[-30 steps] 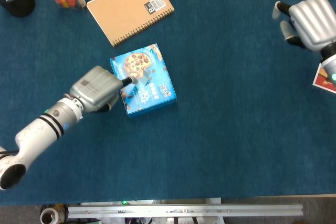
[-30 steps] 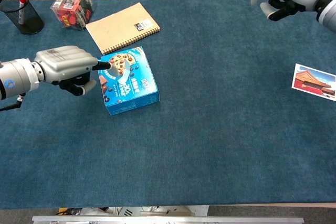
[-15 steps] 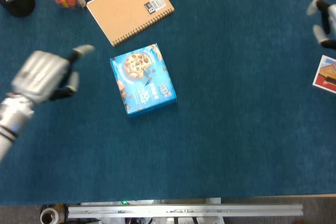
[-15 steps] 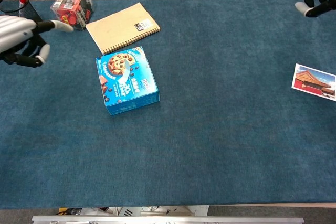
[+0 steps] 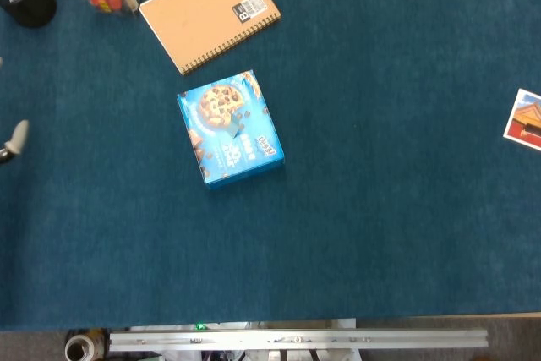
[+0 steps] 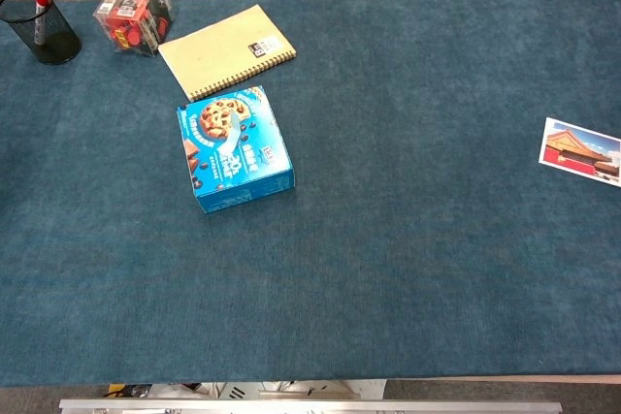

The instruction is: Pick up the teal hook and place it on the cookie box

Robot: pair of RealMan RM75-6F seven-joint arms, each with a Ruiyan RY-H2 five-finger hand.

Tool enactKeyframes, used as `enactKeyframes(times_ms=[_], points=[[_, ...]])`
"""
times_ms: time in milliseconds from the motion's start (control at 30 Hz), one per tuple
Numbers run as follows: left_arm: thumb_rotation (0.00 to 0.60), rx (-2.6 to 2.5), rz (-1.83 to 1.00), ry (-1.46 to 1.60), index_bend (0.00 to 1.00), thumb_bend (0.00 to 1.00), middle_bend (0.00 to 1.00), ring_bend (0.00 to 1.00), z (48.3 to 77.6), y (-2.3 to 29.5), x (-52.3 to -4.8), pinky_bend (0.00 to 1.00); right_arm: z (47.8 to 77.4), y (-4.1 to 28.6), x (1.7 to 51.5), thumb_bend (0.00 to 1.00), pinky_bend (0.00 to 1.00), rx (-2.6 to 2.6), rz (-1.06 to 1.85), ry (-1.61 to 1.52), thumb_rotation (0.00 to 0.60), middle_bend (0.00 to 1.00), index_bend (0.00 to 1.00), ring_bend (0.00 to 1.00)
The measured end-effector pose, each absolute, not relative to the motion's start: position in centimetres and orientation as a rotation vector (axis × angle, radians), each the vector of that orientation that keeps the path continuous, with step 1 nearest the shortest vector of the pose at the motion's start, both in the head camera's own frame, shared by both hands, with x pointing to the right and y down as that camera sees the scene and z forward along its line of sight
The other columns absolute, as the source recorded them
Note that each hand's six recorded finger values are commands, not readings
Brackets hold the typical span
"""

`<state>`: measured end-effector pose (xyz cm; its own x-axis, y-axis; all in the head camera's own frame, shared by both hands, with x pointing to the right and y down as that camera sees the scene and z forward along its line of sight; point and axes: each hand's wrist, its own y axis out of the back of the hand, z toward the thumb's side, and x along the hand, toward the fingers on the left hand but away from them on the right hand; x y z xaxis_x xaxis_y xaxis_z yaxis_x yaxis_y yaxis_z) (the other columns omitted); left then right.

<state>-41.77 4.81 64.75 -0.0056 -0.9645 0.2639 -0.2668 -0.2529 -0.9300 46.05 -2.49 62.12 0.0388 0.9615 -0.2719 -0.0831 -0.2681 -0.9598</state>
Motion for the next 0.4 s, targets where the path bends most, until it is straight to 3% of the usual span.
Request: enactKeyframes(times_ms=[100, 400], points=[[0.335, -1.549, -1.312, 1.33, 0.11, 0.29, 0.19, 0.18, 64.7, 6.1, -42.5, 0.24, 62.0, -1.3, 46.5, 0.12, 0.48, -1.354, 1.413, -0.977, 0.6, 0.37, 0.31, 0.29], [0.348, -1.531, -1.307, 1.356, 0.11, 0.29, 0.19, 0.18, 64.5, 7.2, -42.2, 0.24, 61.7, -0.4, 46.3, 0.12, 0.48, -1.361, 1.388, -0.992, 0.6, 0.37, 0.31, 0.29]])
